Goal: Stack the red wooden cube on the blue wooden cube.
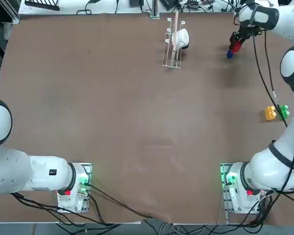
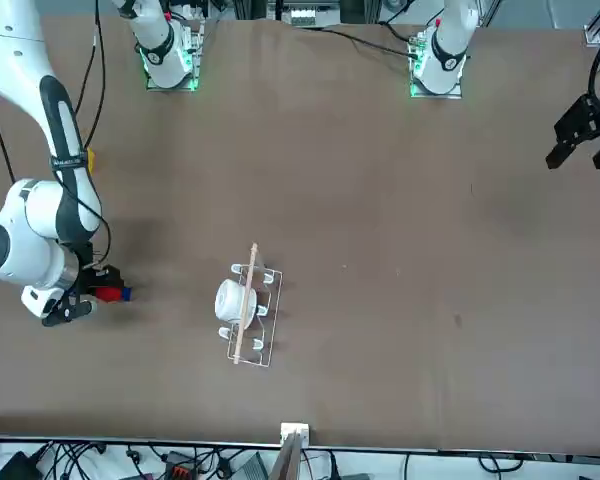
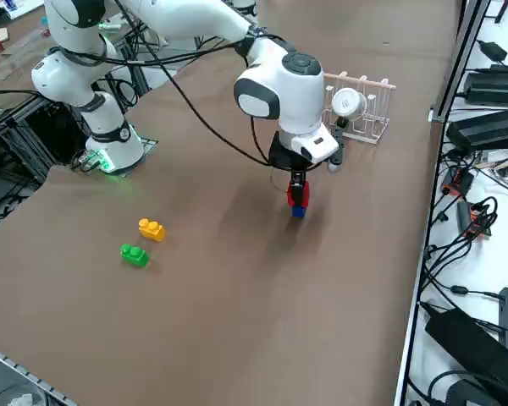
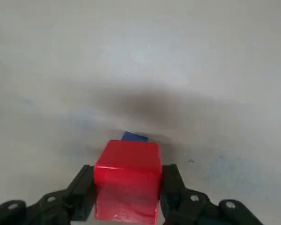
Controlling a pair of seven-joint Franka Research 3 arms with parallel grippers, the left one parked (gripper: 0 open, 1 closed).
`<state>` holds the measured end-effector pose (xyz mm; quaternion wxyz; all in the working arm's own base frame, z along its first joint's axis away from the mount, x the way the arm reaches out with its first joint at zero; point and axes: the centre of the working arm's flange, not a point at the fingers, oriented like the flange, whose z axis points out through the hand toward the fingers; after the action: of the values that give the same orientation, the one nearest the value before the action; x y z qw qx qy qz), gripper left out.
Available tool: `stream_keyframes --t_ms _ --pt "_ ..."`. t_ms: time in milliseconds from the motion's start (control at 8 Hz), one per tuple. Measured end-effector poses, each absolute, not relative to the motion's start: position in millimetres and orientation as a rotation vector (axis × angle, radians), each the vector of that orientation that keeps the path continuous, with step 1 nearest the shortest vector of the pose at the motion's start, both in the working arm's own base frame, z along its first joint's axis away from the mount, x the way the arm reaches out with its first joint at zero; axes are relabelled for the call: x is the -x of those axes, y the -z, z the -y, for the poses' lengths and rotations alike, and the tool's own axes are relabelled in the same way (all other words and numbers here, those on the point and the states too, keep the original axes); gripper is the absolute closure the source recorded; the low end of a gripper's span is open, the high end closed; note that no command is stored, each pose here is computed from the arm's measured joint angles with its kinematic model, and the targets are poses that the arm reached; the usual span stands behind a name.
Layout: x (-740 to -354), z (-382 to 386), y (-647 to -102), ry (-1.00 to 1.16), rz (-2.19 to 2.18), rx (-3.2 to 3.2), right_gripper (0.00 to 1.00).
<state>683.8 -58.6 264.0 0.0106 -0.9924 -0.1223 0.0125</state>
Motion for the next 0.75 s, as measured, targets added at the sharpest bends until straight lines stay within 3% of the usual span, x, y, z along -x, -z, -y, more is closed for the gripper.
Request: stream_keyframes --t_ms 750 --pt "-683.6 58.4 -262.0 -0.043 0.378 3.094 0.29"
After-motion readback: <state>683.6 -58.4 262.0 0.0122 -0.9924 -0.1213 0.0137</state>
